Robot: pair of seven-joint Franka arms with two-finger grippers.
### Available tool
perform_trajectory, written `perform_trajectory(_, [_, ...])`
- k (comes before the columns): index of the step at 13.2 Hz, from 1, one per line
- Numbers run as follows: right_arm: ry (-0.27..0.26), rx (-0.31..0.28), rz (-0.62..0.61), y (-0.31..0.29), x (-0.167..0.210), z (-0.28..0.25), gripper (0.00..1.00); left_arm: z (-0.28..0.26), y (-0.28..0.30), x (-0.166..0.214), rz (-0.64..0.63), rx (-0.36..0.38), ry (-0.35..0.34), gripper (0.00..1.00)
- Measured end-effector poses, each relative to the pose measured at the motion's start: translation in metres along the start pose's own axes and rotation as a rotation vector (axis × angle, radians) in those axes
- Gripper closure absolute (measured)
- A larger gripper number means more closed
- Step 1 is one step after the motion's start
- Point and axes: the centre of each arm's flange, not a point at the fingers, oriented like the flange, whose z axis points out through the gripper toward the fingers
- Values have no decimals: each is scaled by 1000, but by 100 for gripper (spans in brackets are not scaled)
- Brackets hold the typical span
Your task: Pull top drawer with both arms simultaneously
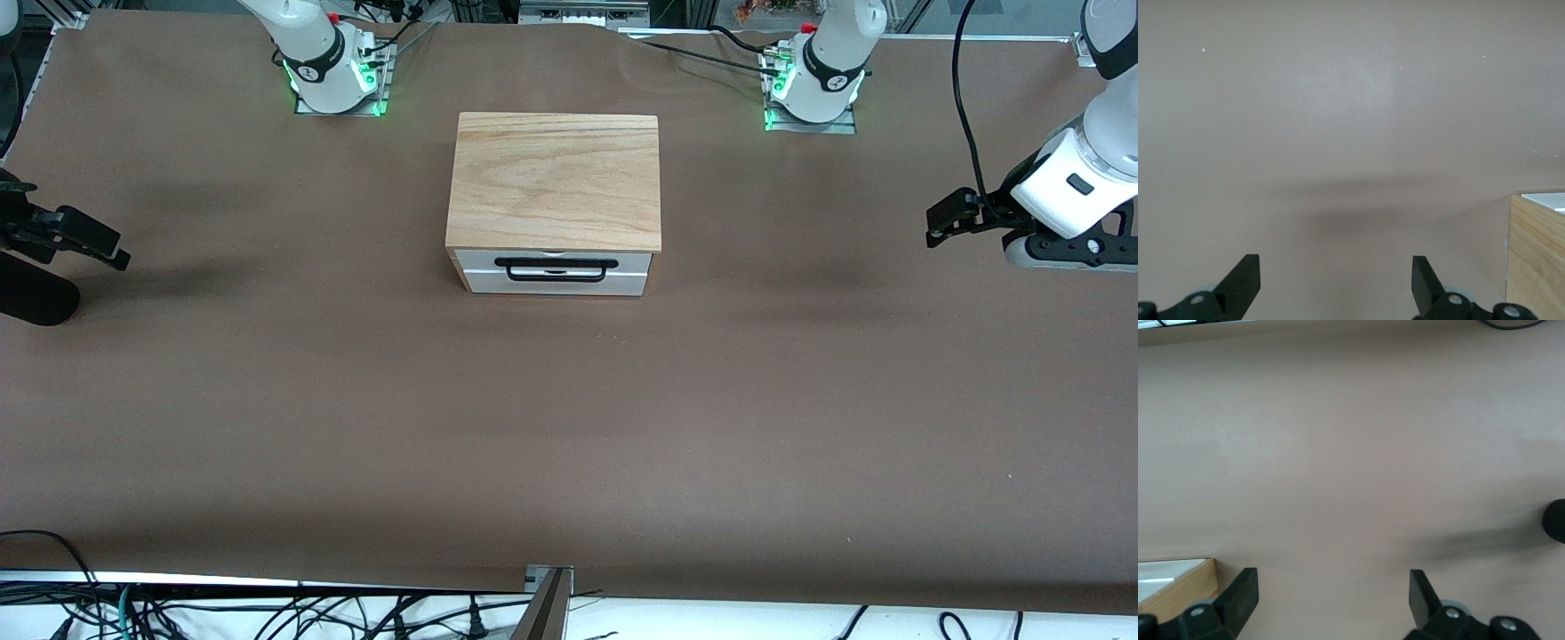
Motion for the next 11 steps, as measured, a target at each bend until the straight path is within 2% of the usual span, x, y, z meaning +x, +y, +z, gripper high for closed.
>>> perform_trajectory(11, [-8,-6,-1,0,1,4,0,0,1,0,1,0,-2,0])
